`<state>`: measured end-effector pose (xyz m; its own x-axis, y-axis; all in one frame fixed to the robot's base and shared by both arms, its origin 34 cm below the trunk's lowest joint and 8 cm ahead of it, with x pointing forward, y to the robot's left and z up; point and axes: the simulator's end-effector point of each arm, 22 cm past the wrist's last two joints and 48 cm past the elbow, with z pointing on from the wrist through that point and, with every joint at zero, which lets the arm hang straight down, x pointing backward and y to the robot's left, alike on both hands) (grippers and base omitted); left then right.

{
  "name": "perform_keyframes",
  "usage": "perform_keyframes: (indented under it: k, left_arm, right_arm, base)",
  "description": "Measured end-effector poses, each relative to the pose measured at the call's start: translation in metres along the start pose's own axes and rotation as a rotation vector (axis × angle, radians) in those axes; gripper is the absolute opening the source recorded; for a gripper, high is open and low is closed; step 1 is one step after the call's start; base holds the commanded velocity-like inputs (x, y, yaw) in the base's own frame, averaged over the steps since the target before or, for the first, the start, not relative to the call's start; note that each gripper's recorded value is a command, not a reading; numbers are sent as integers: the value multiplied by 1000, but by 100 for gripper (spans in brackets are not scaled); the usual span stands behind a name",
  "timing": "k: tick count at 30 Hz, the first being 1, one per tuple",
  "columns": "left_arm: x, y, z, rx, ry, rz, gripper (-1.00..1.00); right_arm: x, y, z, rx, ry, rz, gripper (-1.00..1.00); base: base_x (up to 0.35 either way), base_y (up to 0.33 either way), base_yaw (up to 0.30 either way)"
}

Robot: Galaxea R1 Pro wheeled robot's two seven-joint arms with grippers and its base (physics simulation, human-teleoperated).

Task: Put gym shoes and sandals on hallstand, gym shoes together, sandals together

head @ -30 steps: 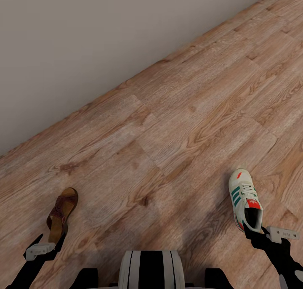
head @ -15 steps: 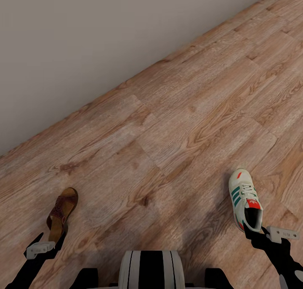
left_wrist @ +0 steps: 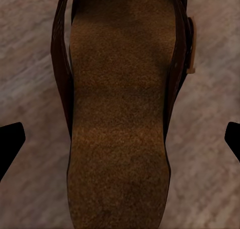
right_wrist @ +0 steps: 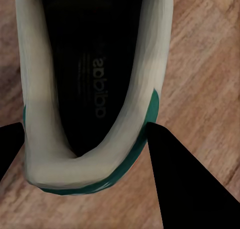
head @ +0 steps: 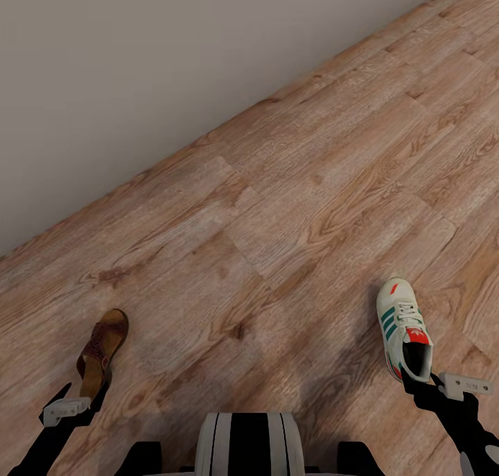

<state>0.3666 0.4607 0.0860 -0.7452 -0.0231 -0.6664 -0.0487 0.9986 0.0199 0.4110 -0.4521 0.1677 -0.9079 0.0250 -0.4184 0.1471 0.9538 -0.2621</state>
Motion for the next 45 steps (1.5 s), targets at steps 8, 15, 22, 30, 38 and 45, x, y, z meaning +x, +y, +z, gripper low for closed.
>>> perform_keyframes:
  k: [8, 15, 22, 30, 38, 45]
  left_arm:
    - [0, 0, 0, 0, 1, 0, 100]
    - [4, 0, 0, -1, 8, 0, 100]
    - [8, 1, -1, -2, 18, 1, 100]
    - [14, 1, -2, -2, 30, 1, 100]
    - [20, 1, -3, -2, 42, 1, 100]
    - [23, 0, -3, -2, 47, 1, 100]
  right_arm:
    - [0, 0, 0, 0, 1, 0, -100]
    - [3, 0, 1, 0, 7, -2, -100]
    - [7, 1, 3, 0, 16, -5, -100]
    - [12, 1, 4, 1, 28, -9, -100]
    - [18, 1, 6, 1, 40, -12, -100]
    - [20, 2, 7, 1, 46, -14, -100]
  base:
    - [0, 0, 0]
    - [0, 0, 0]
    - [0, 0, 0]
    - [0, 0, 0]
    - [0, 0, 0]
    - [0, 0, 0]
